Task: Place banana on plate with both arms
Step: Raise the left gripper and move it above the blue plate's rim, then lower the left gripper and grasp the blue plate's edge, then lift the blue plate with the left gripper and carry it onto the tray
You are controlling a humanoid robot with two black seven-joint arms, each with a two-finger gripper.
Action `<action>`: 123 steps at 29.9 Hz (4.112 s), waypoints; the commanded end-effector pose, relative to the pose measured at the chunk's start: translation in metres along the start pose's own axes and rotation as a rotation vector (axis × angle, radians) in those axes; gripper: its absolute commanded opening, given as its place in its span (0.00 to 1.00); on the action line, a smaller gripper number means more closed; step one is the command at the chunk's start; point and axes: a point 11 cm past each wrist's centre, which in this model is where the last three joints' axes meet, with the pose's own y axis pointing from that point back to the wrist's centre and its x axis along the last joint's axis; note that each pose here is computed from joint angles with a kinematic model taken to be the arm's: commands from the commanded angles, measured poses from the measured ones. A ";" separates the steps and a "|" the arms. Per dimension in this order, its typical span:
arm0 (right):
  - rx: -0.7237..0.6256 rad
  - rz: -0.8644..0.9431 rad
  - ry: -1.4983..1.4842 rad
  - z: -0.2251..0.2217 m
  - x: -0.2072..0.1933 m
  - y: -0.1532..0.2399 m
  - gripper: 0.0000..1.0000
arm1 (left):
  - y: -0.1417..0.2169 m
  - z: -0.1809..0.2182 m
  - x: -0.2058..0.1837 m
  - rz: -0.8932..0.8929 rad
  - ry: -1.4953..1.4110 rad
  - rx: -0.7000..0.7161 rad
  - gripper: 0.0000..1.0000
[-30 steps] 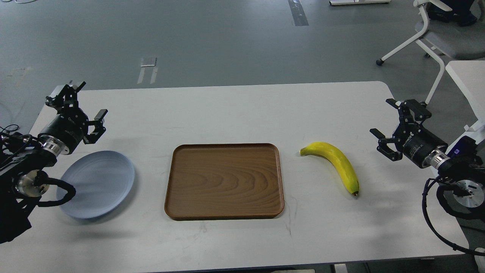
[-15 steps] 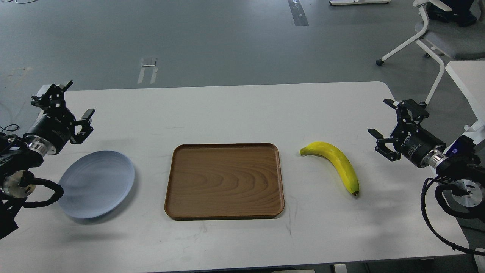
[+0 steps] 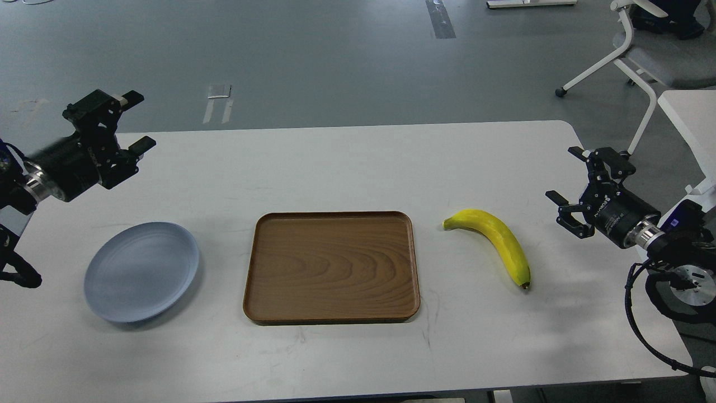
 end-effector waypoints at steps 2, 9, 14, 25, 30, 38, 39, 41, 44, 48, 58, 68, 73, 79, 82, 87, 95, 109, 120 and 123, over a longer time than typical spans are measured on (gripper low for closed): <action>-0.001 -0.001 0.002 0.000 0.000 0.000 1.00 | -0.001 0.020 -0.035 -0.219 -0.299 0.060 0.99; -0.002 -0.003 0.000 0.001 -0.001 0.000 1.00 | 0.017 -0.013 -0.030 -0.321 -0.835 0.274 0.99; -0.006 -0.008 -0.004 0.003 -0.003 -0.001 1.00 | 0.045 -0.052 -0.011 -0.298 -1.040 0.398 0.99; -0.010 -0.008 -0.008 0.006 -0.004 0.000 1.00 | 0.093 -0.097 0.013 -0.282 -1.084 0.570 0.99; -0.012 -0.010 -0.010 0.007 -0.004 0.000 1.00 | 0.111 -0.117 0.018 -0.269 -1.064 0.637 0.99; -0.012 -0.010 -0.010 0.007 -0.004 0.000 1.00 | 0.140 -0.149 0.013 -0.246 -0.965 0.723 0.98; -0.012 -0.010 -0.010 0.007 -0.004 0.000 1.00 | 0.142 -0.152 0.011 -0.247 -0.956 0.727 0.98; -0.012 -0.011 -0.011 0.007 -0.005 0.000 1.00 | 0.146 -0.162 0.003 -0.248 -0.918 0.733 0.98; -0.012 -0.010 -0.010 0.007 -0.004 0.001 1.00 | 0.148 -0.167 -0.002 -0.244 -0.892 0.735 0.96; -0.012 -0.009 -0.009 0.007 -0.004 0.001 1.00 | 0.151 -0.169 -0.003 -0.240 -0.879 0.739 0.85; -0.015 -0.012 -0.012 0.009 -0.005 0.000 1.00 | 0.152 -0.170 -0.004 -0.233 -0.873 0.741 0.00; -0.016 -0.012 -0.014 0.010 -0.006 0.000 1.00 | 0.145 -0.162 0.005 -0.146 -0.869 0.701 0.00; -0.016 -0.010 -0.012 0.009 -0.005 0.001 1.00 | 0.142 -0.160 0.004 -0.146 -0.868 0.691 0.00; -0.022 -0.007 -0.015 0.013 -0.004 0.003 1.00 | 0.122 -0.145 0.004 -0.135 -0.864 0.630 0.00; -0.022 -0.004 -0.013 0.012 -0.003 0.004 1.00 | 0.083 -0.110 -0.002 -0.149 -0.877 0.504 0.00; -0.021 0.002 -0.009 0.010 0.000 0.005 1.00 | 0.041 -0.057 -0.011 -0.200 -0.913 0.359 0.00; -0.021 0.005 -0.008 0.010 0.001 0.005 1.00 | -0.037 -0.002 -0.066 -0.373 -0.930 0.145 0.00; -0.020 0.007 -0.003 0.009 0.002 0.006 1.00 | -0.127 -0.046 -0.173 -0.629 -0.997 0.094 0.00; -0.021 0.011 -0.001 0.009 0.004 0.007 1.00 | -0.136 -0.076 -0.176 -0.647 -1.007 0.187 0.00; -0.021 0.010 -0.002 0.009 0.003 0.007 1.00 | -0.136 -0.077 -0.177 -0.647 -1.006 0.188 0.00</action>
